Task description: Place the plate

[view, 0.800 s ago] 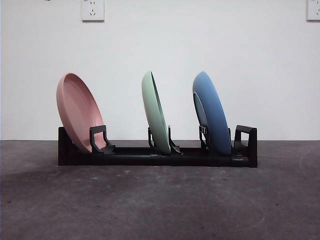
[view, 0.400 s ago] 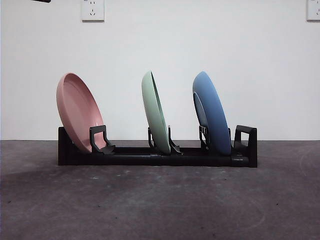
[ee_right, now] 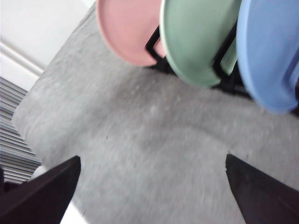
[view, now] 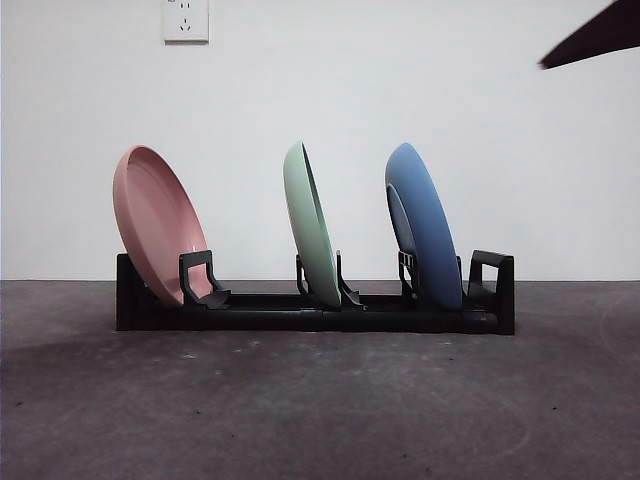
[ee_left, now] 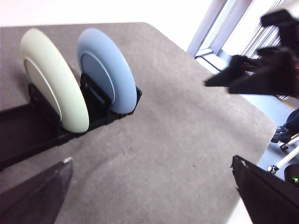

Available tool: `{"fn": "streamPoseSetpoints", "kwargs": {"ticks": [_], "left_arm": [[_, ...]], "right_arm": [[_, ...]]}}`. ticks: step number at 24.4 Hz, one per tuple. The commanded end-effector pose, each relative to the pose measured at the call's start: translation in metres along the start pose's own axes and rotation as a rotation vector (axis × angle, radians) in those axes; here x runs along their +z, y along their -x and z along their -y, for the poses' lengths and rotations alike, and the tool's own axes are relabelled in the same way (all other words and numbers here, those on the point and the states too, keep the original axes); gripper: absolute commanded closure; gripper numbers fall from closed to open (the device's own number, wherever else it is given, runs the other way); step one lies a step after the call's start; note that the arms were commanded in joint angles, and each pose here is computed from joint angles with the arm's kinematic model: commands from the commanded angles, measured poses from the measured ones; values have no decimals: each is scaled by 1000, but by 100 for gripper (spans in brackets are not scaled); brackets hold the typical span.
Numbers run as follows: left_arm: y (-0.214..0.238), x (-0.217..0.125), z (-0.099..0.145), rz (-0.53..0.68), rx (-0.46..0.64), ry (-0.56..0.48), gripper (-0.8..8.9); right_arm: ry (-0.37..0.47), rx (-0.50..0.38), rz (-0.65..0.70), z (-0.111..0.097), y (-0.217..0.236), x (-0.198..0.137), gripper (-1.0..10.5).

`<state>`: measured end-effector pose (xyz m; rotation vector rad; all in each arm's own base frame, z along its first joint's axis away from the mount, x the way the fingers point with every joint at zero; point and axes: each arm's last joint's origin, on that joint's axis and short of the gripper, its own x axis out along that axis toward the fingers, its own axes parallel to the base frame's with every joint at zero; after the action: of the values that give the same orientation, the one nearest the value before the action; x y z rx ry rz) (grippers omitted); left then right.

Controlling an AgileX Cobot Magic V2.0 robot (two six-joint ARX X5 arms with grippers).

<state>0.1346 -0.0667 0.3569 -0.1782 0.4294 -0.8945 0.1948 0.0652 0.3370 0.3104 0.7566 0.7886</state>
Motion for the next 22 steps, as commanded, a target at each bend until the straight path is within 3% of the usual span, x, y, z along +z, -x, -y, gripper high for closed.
{"fn": "streamPoseSetpoints", "kwargs": {"ticks": [1, 9, 15, 20, 22], "left_arm": [[4, 6, 5, 27, -14, -17, 251], [32, -1, 22, 78, -22, -50, 251], [51, -6, 33, 122, -30, -46, 252], [56, -16, 35, 61, -21, 9, 252], [56, -17, 35, 53, -19, 15, 252]], "right_arm": [[-20, -8, -25, 10, -21, 24, 449], [-50, -34, -52, 54, -98, 96, 450], [-52, -35, -54, 83, -141, 119, 453], [-68, -43, -41, 89, -149, 119, 656], [-83, -43, -49, 91, -150, 118, 791]]}}
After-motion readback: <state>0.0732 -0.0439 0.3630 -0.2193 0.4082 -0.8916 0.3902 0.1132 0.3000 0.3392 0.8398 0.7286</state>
